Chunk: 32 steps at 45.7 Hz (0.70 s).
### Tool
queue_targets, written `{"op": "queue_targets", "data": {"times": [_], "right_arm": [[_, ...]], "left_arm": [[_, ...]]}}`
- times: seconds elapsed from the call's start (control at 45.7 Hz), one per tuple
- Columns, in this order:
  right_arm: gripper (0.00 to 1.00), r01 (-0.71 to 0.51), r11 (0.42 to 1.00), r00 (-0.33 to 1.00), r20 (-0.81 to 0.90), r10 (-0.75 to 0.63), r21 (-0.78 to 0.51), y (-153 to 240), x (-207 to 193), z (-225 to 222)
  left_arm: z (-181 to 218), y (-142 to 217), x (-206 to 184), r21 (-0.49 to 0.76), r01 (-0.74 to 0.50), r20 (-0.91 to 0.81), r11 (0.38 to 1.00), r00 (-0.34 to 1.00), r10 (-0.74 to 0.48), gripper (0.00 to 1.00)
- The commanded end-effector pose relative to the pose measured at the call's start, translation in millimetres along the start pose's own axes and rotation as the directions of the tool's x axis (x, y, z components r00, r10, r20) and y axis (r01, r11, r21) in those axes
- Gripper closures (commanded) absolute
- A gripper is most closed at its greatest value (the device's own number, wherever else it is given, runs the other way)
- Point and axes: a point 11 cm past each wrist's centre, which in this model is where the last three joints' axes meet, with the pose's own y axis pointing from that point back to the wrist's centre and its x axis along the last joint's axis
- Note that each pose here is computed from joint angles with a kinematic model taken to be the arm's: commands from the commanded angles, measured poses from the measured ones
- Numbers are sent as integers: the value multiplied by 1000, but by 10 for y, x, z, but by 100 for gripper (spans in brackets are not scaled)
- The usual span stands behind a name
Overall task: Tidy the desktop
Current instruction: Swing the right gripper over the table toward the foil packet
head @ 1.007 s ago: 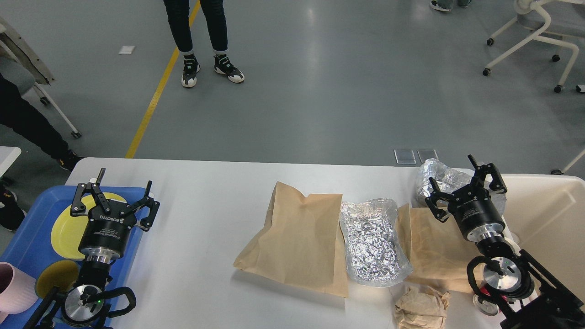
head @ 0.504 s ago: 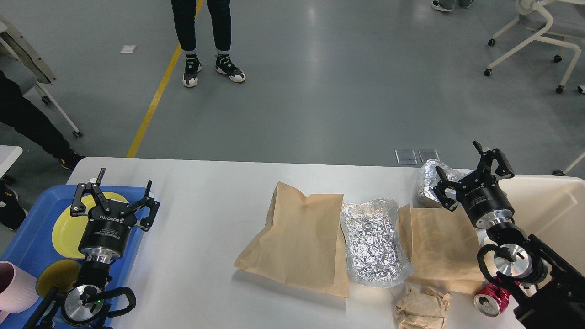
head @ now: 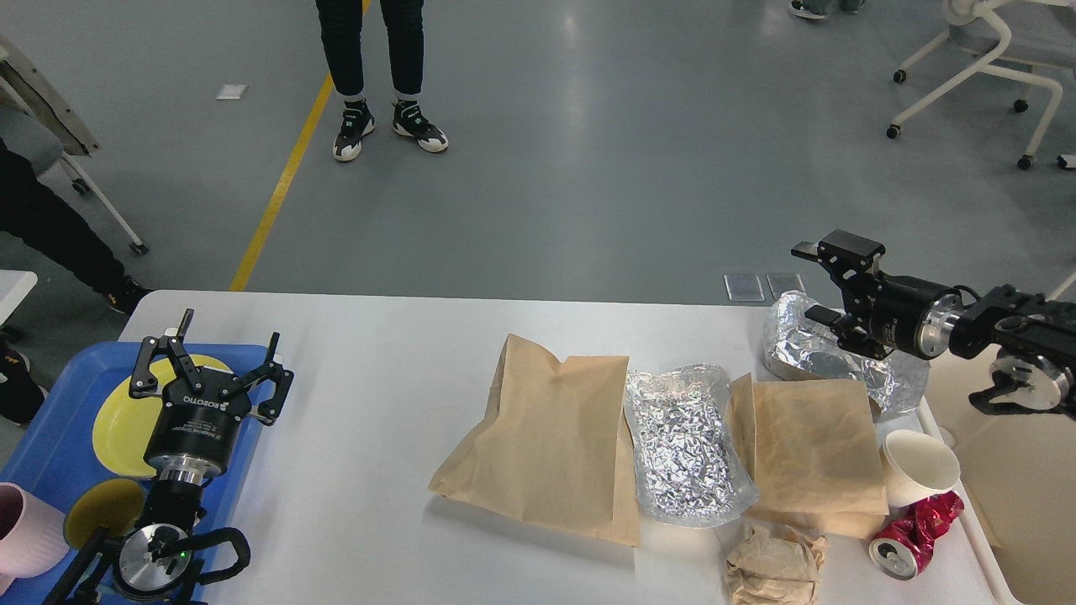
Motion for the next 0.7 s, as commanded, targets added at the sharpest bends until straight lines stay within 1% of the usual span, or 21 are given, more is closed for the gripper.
{"op": "queue_targets", "data": {"times": [0.0, 0.066, 0.153, 0.175, 0.197, 0.285, 0.394, 0.547, 0.613, 0.679], "right_arm": [[0, 59, 989, 980, -181, -83, -134, 6, 65, -255], [0, 119, 967, 950, -258, -178, -226, -31, -4, -387], [0, 164, 930, 895, -347, -281, -330, -4, -23, -648], [0, 185, 915, 878, -358, -318, -359, 6, -59, -706], [0, 217, 883, 844, -374, -384, -417, 46, -110, -836], [0, 247, 822, 774, -406, -487, -514, 109, -242, -1111], [0, 223, 739, 688, -434, -581, -636, 208, -476, -1357], [0, 97, 625, 627, -440, -643, -775, 600, -699, -1597], [0, 90, 601, 599, -438, -670, -794, 720, -892, -1721], [0, 123, 600, 598, -424, -681, -791, 856, -1086, -1870]], "left_arm": [[0, -1, -3, 1, 1, 0, 1000, 1000, -1, 4], [-1, -1, -3, 2, 1, 1, 1000, 1000, -1, 4], [-1, 1, 2, 1, -1, 0, 1000, 1000, 1, 4], [0, -1, -3, 1, 1, 0, 1000, 1000, -1, 4], [0, -1, -3, 1, 1, 0, 1000, 1000, -1, 4], [0, -1, -3, 1, 1, 0, 1000, 1000, -1, 4], [0, -1, -3, 1, 1, 0, 1000, 1000, -1, 4], [0, -1, -3, 1, 1, 0, 1000, 1000, -1, 4], [0, -1, -3, 1, 1, 0, 1000, 1000, -1, 4], [-1, 1, 2, 1, -1, 0, 1000, 1000, 1, 4]]}}
